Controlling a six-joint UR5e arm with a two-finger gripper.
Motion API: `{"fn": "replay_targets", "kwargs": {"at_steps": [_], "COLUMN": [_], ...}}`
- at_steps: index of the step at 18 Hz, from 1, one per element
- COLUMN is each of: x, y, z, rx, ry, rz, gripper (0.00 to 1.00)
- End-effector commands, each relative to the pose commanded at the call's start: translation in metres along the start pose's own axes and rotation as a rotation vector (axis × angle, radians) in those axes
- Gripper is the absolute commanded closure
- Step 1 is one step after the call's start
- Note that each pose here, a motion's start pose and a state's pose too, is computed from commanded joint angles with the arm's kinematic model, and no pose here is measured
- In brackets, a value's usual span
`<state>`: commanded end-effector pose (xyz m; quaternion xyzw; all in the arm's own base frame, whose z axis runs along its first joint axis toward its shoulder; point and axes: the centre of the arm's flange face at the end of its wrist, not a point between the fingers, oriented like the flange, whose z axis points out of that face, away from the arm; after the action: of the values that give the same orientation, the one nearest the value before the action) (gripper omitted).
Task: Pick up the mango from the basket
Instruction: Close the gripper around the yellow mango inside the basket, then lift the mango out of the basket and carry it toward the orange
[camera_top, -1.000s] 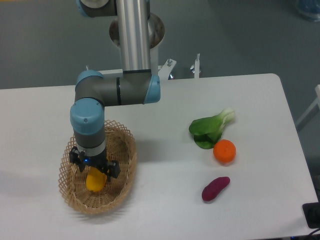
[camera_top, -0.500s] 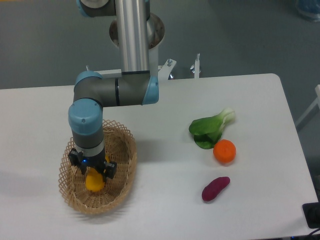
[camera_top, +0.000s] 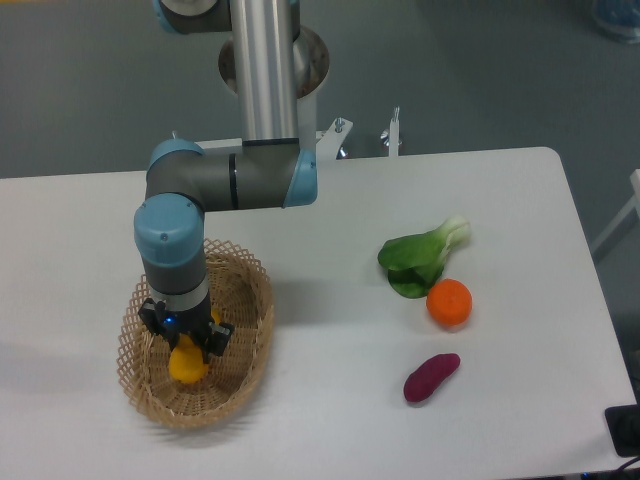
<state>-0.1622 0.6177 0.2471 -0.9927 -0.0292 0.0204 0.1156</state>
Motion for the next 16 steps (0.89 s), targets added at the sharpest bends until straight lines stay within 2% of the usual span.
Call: {"fn": "replay_targets", "kwargs": {"at_steps": [7, 9, 12, 14, 16], "x": [-0.059, -0.08, -0.108, -0.131, -0.144], "y": [-0.02, -0.017, -0.007, 0.005, 0.016], "z": [-0.075, -0.096, -0.117, -0.119, -0.129], "rx": [0.124, 0.153, 0.171, 0.152, 0.135], "ry": [-0.08, -0.103, -0.136, -0.116, -0.119], "rz": [-0.058, -0.086, -0.06, -0.073, -0.02], "gripper": [0.5, 0.5, 0.5, 0.5, 0.5]}}
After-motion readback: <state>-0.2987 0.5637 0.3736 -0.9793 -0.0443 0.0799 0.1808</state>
